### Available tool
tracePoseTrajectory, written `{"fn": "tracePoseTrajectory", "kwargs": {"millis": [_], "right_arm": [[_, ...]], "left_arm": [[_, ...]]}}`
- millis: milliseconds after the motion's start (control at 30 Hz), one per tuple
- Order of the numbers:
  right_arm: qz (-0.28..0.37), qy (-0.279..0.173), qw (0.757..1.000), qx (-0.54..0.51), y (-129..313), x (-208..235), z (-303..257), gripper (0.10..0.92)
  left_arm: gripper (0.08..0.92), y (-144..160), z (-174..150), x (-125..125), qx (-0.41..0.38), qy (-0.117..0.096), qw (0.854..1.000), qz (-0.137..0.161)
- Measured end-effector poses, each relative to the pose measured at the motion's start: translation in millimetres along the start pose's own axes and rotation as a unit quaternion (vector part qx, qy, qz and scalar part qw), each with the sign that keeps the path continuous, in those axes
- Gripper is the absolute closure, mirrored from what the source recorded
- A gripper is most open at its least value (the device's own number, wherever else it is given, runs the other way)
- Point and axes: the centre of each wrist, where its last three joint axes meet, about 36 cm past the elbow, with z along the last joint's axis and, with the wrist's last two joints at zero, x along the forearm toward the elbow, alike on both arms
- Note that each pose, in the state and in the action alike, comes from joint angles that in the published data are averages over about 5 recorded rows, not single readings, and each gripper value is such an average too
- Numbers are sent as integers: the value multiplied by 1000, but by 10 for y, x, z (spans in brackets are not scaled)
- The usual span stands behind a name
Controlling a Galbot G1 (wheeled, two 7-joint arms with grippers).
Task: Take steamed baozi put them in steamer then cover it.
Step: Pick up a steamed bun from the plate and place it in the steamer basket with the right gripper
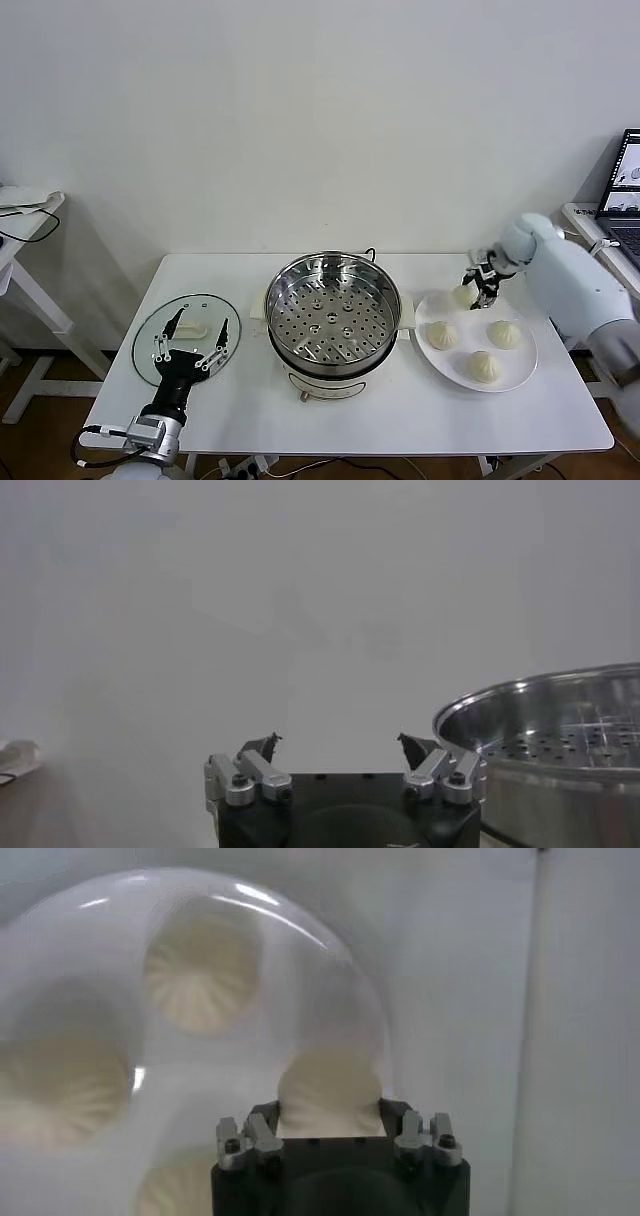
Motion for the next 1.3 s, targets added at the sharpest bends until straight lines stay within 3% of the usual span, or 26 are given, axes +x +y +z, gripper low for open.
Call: {"fn": "tracePoseTrajectory", "kwargs": {"millis": [300, 567, 967, 1300], "right_arm": [[21, -36, 988, 151, -312, 1039, -533, 352], [22, -50, 953, 297, -534, 1642, -1273, 352], [-11, -67, 871, 487, -783, 1670, -2462, 352], [-28, -76, 807, 585, -929, 1353, -3128, 352]], "left_arm": [[177, 33, -16, 46, -4, 4, 1000, -5], [177, 69, -46, 74, -7, 6, 1000, -10], [177, 171, -3, 96, -11, 15, 1000, -18], [177, 281, 13, 85, -13, 18, 999, -26]]}}
